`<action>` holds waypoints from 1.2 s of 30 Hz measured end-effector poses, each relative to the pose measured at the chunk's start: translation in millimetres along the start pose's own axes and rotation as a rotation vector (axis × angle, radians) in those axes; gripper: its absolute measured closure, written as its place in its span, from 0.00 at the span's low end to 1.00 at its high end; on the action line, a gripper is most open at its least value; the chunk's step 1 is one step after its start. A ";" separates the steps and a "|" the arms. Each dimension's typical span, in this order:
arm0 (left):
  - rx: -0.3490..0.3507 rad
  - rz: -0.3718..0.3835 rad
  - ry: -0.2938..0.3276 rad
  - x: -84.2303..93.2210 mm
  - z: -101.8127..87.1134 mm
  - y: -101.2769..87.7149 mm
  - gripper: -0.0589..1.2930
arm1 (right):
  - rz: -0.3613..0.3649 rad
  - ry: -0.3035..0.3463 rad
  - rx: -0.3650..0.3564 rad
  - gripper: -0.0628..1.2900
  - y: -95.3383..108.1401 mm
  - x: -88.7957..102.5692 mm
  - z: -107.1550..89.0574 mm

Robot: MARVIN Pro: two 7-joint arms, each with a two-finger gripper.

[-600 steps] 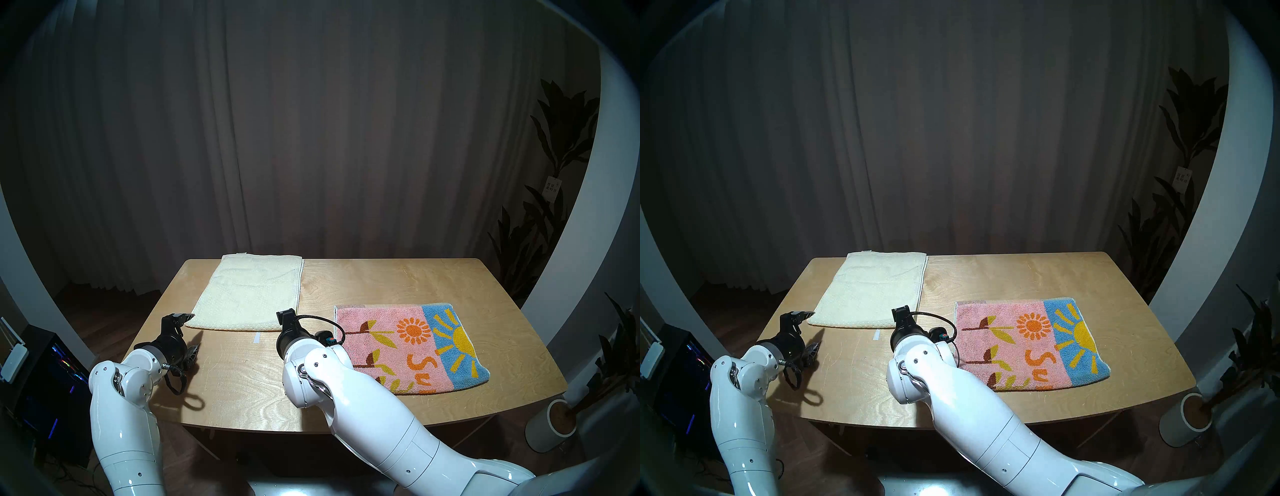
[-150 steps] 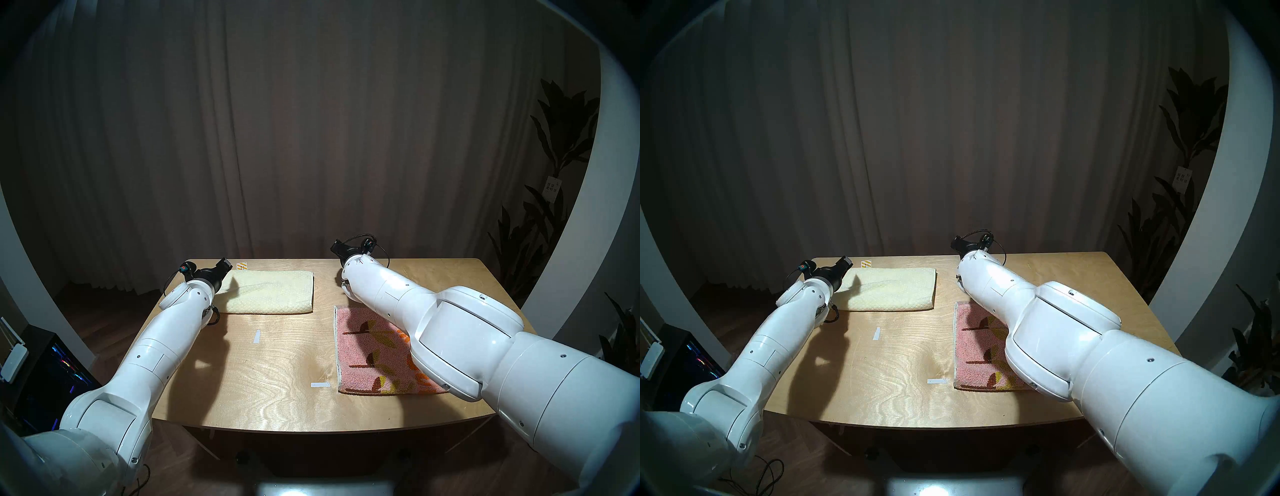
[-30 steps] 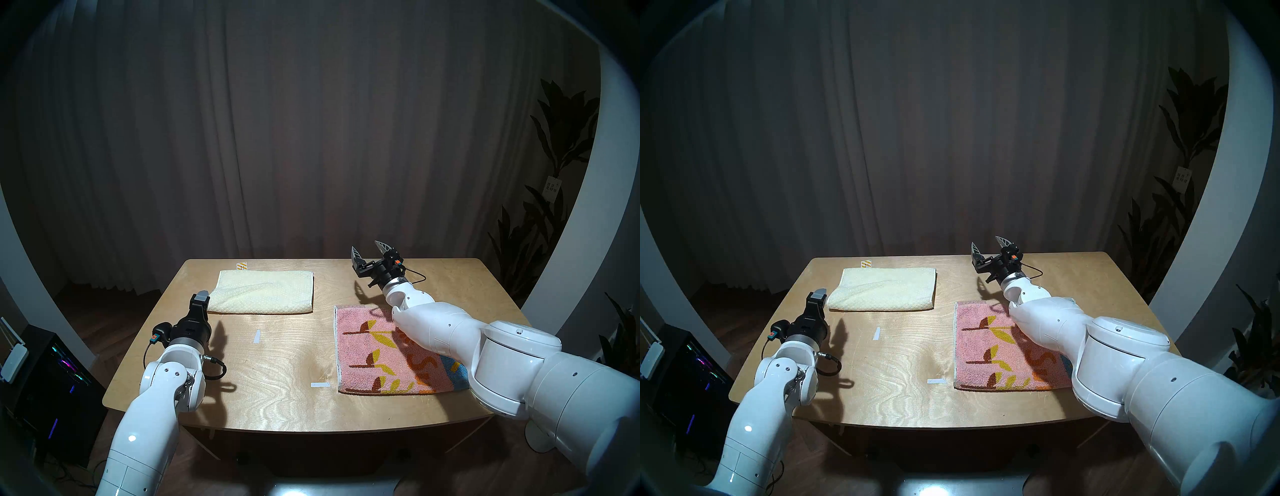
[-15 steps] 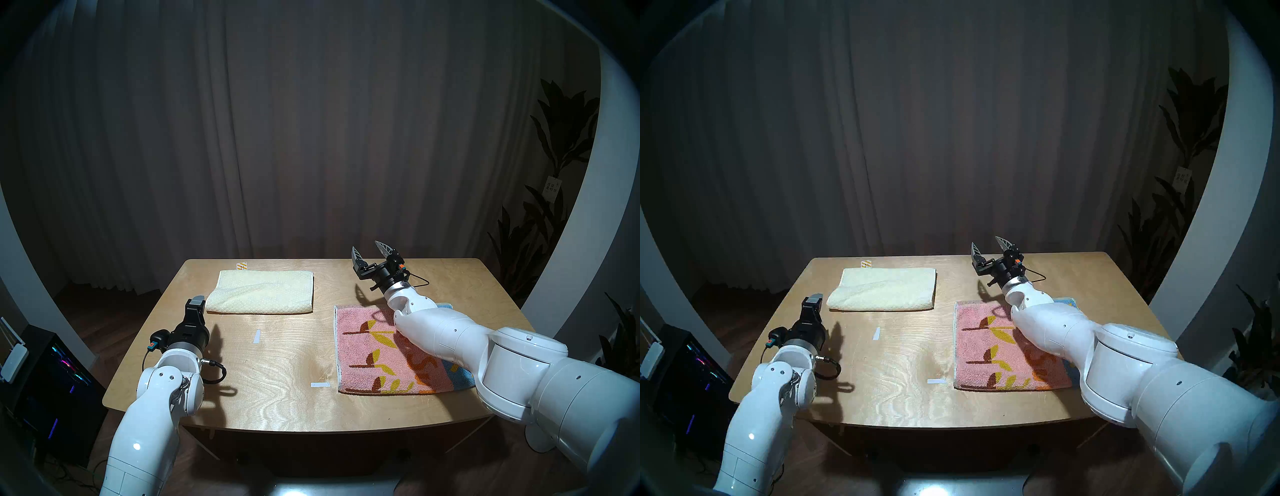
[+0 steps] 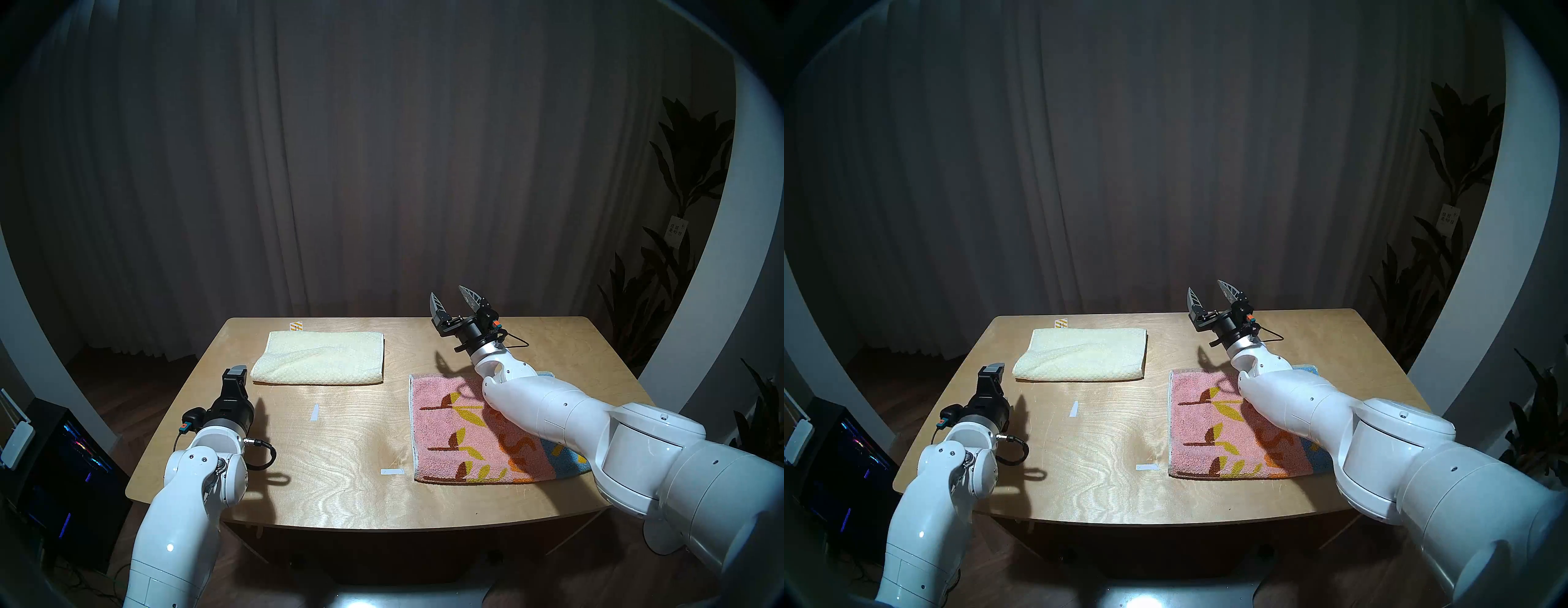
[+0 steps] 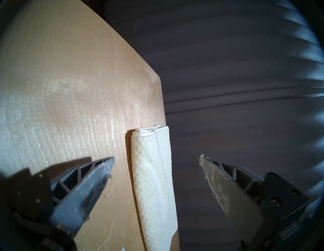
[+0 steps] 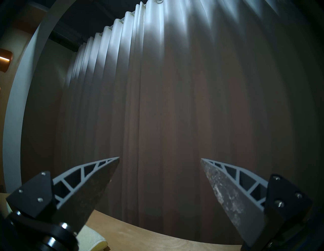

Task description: Fold each towel twice and stack them on table

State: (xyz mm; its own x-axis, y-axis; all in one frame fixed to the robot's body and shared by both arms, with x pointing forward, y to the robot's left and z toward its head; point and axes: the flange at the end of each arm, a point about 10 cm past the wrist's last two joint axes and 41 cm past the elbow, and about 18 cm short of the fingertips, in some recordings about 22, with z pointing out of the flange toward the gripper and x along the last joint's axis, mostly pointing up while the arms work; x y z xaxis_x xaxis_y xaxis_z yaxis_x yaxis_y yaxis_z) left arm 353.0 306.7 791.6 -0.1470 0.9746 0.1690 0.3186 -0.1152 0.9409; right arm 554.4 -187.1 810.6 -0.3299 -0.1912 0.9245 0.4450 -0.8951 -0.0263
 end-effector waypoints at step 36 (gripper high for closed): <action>0.100 -0.018 -0.098 0.1 15.3 9.5 0.06 | 0.050 0.070 0.030 0.06 22.2 35.2 -21.4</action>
State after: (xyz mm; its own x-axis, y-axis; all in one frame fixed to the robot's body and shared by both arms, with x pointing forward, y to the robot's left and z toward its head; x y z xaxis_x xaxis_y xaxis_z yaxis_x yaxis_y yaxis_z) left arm 370.3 308.6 796.0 -0.0630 0.9909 0.1186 0.4088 -0.0828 0.9089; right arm 534.9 -222.3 834.4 -0.3641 -0.2638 0.8932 0.4867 -0.8716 -0.0590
